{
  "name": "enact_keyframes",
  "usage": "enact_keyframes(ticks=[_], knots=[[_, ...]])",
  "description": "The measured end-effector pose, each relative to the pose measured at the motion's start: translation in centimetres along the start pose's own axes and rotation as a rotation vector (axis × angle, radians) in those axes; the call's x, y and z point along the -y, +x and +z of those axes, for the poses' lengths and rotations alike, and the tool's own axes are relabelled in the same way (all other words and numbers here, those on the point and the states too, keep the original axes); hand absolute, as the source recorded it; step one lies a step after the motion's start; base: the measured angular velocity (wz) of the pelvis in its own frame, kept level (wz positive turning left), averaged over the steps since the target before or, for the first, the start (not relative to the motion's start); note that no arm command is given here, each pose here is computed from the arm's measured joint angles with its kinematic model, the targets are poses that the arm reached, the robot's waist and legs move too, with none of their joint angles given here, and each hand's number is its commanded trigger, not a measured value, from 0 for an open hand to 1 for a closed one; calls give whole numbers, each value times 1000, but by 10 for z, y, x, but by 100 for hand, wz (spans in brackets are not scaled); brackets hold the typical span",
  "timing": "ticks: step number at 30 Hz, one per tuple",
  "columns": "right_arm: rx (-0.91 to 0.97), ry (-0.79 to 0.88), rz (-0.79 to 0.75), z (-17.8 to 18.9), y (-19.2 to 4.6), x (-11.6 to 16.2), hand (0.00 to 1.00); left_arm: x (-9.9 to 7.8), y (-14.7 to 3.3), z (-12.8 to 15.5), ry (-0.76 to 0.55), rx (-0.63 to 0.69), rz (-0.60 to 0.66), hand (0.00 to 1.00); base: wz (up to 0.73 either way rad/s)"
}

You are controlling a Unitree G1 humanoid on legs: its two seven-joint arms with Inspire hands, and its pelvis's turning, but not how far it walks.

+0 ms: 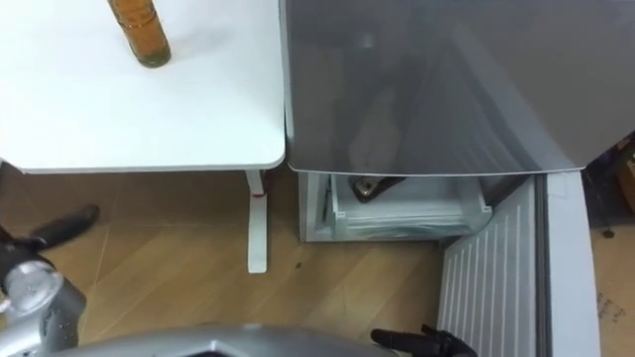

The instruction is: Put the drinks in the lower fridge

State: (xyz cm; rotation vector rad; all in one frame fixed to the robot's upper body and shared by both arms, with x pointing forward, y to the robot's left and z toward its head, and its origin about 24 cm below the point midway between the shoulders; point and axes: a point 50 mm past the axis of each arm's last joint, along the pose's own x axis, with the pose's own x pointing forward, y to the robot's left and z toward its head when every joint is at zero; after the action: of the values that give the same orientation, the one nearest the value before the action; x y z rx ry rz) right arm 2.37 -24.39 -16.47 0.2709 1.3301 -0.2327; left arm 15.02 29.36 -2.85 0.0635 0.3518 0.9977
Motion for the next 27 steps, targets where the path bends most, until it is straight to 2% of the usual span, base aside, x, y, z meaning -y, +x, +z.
enact_keyframes(ticks=[4,9,12,19,24,27], knots=[[20,-30,7,-1,-1,1,0,4,-4,36,-109,162,15,0,0],[25,-62,24,-1,-1,1,0,6,-12,72,-149,361,3,0,1],[36,-69,28,-1,-1,4,0,9,-14,83,-167,426,-17,0,0],[58,-32,46,1,-2,4,0,28,-23,77,-149,408,-164,0,5],[57,-12,48,3,-2,4,0,40,-18,66,-221,288,-272,0,-1],[51,1,40,3,-2,5,0,47,-15,55,-215,229,-325,0,-4]])
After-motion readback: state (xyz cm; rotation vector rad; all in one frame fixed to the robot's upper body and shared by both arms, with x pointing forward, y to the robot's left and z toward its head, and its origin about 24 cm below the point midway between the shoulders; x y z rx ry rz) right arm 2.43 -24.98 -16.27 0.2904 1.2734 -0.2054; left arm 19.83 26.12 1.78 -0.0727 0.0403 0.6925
